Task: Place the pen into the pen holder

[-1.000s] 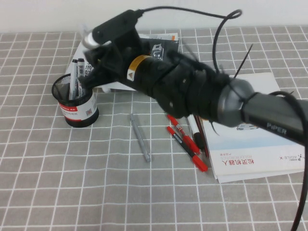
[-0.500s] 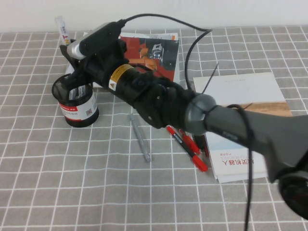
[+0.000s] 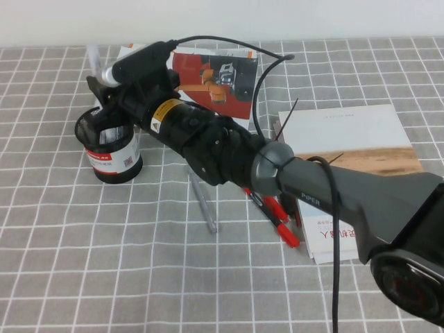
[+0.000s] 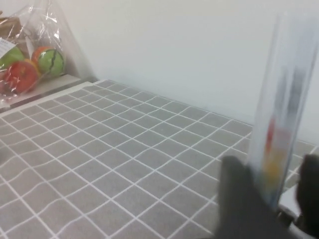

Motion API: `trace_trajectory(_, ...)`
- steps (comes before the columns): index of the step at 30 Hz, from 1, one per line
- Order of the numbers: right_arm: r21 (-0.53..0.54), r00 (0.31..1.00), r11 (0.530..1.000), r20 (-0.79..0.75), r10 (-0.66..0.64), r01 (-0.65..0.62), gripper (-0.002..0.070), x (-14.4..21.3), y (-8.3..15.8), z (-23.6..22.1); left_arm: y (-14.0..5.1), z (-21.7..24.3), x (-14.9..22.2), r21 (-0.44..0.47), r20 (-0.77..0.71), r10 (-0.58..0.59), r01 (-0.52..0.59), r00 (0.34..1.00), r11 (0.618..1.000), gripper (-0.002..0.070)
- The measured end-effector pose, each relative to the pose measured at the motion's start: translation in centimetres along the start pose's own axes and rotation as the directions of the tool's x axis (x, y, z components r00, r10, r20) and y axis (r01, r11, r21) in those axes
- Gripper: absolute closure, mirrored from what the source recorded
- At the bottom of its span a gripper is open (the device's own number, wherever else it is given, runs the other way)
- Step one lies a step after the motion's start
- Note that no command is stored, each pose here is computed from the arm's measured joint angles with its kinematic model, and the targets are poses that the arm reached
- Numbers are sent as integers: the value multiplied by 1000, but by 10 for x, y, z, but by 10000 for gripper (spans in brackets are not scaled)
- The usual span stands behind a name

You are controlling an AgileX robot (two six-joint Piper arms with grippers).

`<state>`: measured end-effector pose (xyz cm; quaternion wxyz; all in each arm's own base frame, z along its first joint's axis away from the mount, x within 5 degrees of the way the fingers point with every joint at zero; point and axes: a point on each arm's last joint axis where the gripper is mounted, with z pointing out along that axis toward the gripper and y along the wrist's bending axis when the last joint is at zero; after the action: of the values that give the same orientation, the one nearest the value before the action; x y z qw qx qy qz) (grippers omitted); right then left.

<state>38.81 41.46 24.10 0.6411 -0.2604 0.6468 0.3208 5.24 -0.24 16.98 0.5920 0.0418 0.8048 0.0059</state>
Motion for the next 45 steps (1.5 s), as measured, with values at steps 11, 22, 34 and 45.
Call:
trace_trajectory(11,34,992,999,-130,-3,8,385,-17,-3,-8,0,0,0,0,0,0,0,1000,1000,678)
trace_trajectory(22,27,976,994,-187,107,-103,684,-39,6,-106,0,0,0,0,0,0,0,1000,1000,678)
trace_trajectory(34,-26,990,999,-134,40,-44,688,-67,15,-276,0,0,0,0,0,0,0,1000,1000,678)
trace_trajectory(45,70,946,997,-318,57,-36,688,-39,11,-365,0,0,0,0,0,0,0,1000,1000,678)
